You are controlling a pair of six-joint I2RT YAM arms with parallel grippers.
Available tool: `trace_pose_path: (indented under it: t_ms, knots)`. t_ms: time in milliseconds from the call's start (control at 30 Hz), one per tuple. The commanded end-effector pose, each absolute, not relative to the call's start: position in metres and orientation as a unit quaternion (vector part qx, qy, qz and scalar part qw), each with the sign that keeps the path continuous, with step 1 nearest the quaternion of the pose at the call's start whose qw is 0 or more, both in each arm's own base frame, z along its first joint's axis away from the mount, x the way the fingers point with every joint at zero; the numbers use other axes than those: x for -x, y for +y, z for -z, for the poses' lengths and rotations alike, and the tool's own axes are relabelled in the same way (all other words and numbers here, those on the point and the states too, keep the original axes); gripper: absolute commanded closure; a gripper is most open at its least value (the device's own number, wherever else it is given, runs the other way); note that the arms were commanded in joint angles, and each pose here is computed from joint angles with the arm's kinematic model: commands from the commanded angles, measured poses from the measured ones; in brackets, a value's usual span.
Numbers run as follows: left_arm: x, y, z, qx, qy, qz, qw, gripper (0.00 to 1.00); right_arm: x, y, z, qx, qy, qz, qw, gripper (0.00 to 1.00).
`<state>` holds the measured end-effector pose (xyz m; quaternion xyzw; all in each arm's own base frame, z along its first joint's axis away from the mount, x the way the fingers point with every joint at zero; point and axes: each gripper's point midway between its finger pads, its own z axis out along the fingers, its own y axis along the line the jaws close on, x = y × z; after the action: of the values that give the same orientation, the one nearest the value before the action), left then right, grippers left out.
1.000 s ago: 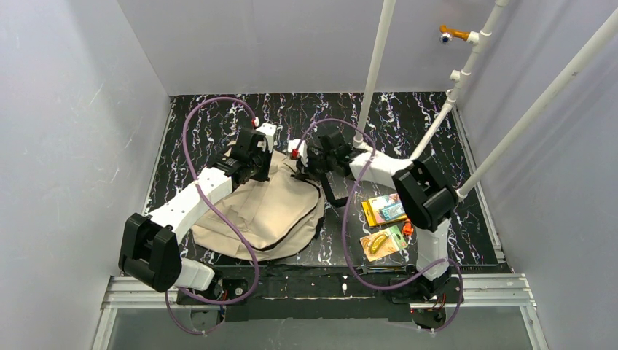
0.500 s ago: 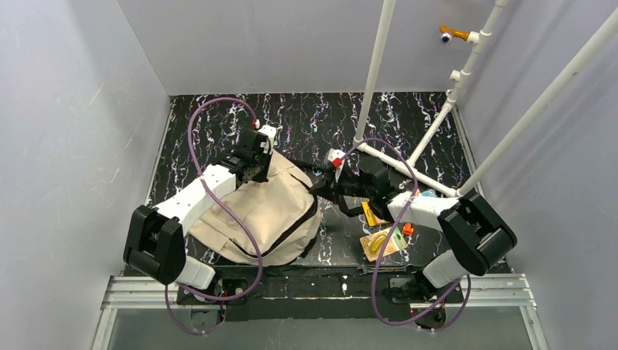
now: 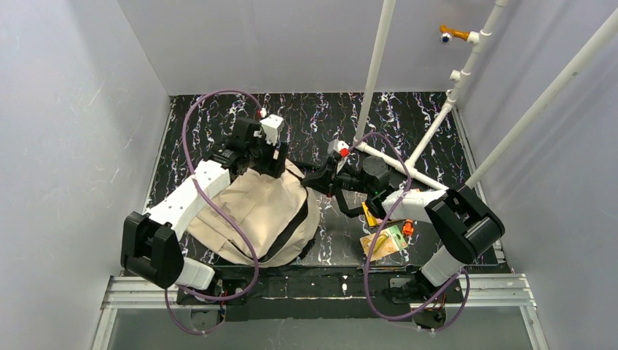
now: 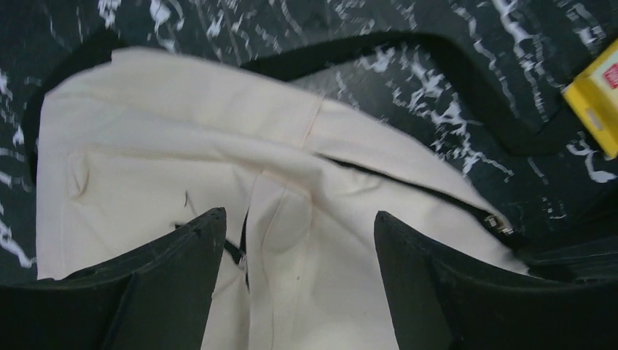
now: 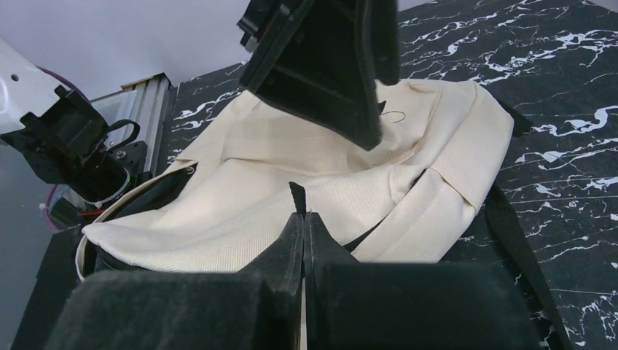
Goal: Pack the student bag
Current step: Zip the student bag at the center of the board.
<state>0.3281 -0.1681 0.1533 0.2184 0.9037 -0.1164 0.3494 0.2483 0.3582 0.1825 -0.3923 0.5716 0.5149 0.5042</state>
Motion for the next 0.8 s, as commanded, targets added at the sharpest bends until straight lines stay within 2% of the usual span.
trace_pose_path:
  t_ms: [0, 67, 167, 300, 533, 767]
  knots:
    - [-0.341, -0.21, -0.19, -0.312, 0.834, 0.214, 0.401, 0.28, -0.246, 0.364, -0.232, 0.389, 0.5, -0.546, 0.549, 0.99]
    - [-0.328, -0.229, -0.191, -0.385, 0.796, 0.285, 0.371, 0.31, -0.246, 0.366, -0.23, 0.393, 0.502, -0.547, 0.542, 0.99]
    - [-0.333, -0.233, -0.196, -0.424, 0.76, 0.333, 0.364, 0.33, -0.245, 0.368, -0.23, 0.398, 0.496, -0.552, 0.54, 0.99]
    - [-0.327, -0.239, -0.206, -0.454, 0.706, 0.414, 0.353, 0.27, -0.243, 0.371, -0.233, 0.402, 0.485, -0.565, 0.532, 0.99]
    - [-0.313, -0.249, -0.18, -0.46, 0.69, 0.494, 0.26, 0.26, -0.243, 0.371, -0.237, 0.396, 0.48, -0.577, 0.529, 0.99]
    - [-0.308, -0.249, -0.149, -0.465, 0.705, 0.484, 0.231, 0.27, -0.245, 0.369, -0.242, 0.395, 0.478, -0.576, 0.533, 0.99]
